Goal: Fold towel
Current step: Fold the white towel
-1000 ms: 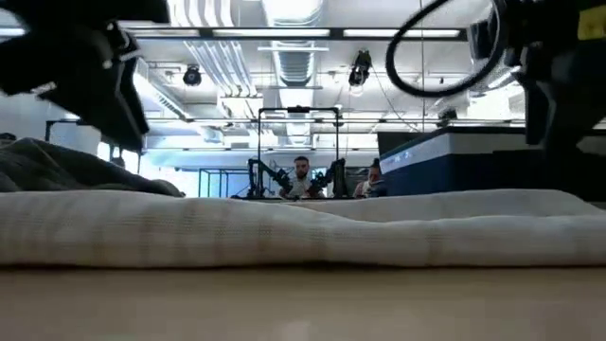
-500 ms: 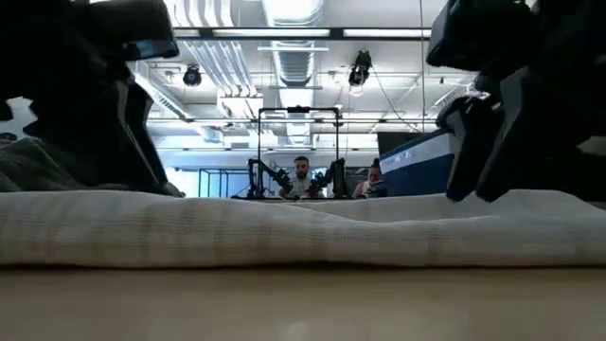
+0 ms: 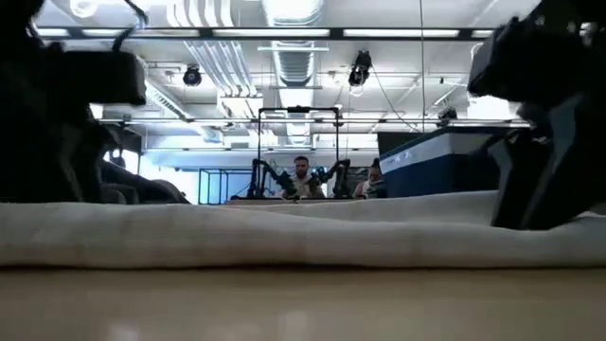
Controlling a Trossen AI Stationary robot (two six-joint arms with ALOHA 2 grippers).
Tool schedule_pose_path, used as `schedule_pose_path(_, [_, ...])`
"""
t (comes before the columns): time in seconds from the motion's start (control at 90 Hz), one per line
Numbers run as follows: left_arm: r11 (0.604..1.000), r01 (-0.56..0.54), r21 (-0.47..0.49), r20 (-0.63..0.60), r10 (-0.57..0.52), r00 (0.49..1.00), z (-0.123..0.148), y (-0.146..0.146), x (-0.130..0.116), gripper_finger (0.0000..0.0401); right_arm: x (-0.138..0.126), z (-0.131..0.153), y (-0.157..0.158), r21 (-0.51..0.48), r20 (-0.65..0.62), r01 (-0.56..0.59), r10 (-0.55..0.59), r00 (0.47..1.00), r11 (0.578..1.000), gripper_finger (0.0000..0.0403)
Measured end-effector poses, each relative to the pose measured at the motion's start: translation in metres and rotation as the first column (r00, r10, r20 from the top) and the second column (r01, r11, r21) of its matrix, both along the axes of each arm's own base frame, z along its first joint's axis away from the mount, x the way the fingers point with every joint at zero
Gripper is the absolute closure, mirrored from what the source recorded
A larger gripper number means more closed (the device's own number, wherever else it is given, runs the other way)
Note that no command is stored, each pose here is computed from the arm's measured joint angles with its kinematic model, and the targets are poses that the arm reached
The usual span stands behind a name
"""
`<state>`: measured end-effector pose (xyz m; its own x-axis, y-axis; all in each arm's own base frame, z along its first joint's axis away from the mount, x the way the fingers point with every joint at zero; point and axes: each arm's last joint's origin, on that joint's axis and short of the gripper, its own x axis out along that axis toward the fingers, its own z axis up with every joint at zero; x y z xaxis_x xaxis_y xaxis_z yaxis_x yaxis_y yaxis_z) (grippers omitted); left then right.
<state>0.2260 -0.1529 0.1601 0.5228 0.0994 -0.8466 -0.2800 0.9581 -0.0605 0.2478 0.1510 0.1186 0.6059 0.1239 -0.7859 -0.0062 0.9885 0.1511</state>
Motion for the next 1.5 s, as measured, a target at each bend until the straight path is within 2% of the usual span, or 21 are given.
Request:
schedule_pose_path(0.122, [0.999, -0.019, -0.043, 0.202, 0.028, 0.979, 0.034, -0.005, 0.008, 0.0236, 0.011, 0.021, 0.005, 0.005, 0.101, -0.021, 0.020, 0.995, 1.000, 0.0251])
schedule_pose_path(0.222, [0.998, 0.035, -0.059, 0.343, -0.013, 0.939, 0.041, -0.012, 0.018, 0.0231, 0.020, 0.027, 0.008, -0.022, 0.210, -0.007, 0.012, 0.978, 1.000, 0.0247])
schedule_pose_path(0.289, [0.995, 0.076, -0.058, 0.387, -0.048, 0.921, 0.037, -0.018, 0.025, 0.0231, 0.026, 0.026, 0.011, -0.034, 0.281, -0.012, 0.021, 0.959, 0.999, 0.0243])
schedule_pose_path(0.367, [0.996, 0.092, -0.018, 0.350, -0.079, 0.933, 0.018, -0.021, 0.029, 0.0235, 0.032, 0.015, 0.014, -0.048, 0.299, -0.026, 0.039, 0.954, 0.999, 0.0239])
schedule_pose_path(0.5, [0.995, 0.094, 0.029, 0.275, -0.098, 0.956, -0.013, -0.026, 0.035, 0.0248, 0.035, -0.010, 0.016, -0.062, 0.254, -0.028, 0.043, 0.966, 0.998, 0.0242])
schedule_pose_path(0.6, [0.993, 0.117, 0.009, 0.202, -0.116, 0.972, -0.030, -0.028, 0.036, 0.0259, 0.033, -0.024, 0.018, -0.066, 0.196, -0.033, 0.045, 0.979, 0.997, 0.0250])
schedule_pose_path(0.722, [0.991, 0.123, -0.058, 0.168, -0.112, 0.979, -0.032, -0.031, 0.034, 0.0272, 0.024, -0.027, 0.020, -0.046, 0.108, -0.046, 0.050, 0.993, 0.998, 0.0264])
schedule_pose_path(0.9, [0.990, 0.127, -0.060, 0.141, -0.118, 0.983, -0.031, -0.035, 0.026, 0.0286, 0.005, -0.025, 0.023, -0.093, -0.023, -0.034, 0.032, 0.999, 0.995, 0.0282])
schedule_pose_path(1.011, [0.990, 0.126, -0.061, 0.139, -0.117, 0.983, -0.031, -0.035, 0.026, 0.0287, -0.006, -0.020, 0.025, -0.111, -0.079, -0.037, 0.028, 0.996, 0.993, 0.0289])
schedule_pose_path(1.122, [0.990, 0.123, -0.061, 0.134, -0.114, 0.984, -0.031, -0.035, 0.025, 0.0288, -0.014, -0.010, 0.025, -0.089, -0.103, -0.030, 0.020, 0.994, 0.996, 0.0293])
schedule_pose_path(1.333, [0.987, 0.132, -0.092, 0.148, -0.118, 0.982, -0.019, -0.036, 0.025, 0.0288, -0.010, 0.037, 0.028, 0.007, 0.045, -0.047, 0.047, 0.998, 0.999, 0.0283])
schedule_pose_path(1.422, [0.985, 0.129, -0.112, 0.169, -0.109, 0.979, -0.008, -0.036, 0.023, 0.0288, -0.014, 0.049, 0.023, -0.018, 0.066, -0.056, 0.057, 0.996, 0.998, 0.0273])
schedule_pose_path(1.5, [0.988, 0.117, -0.105, 0.137, -0.103, 0.985, -0.008, -0.036, 0.017, 0.0288, -0.020, 0.055, 0.017, -0.077, 0.065, -0.023, 0.028, 0.998, 0.997, 0.0261])
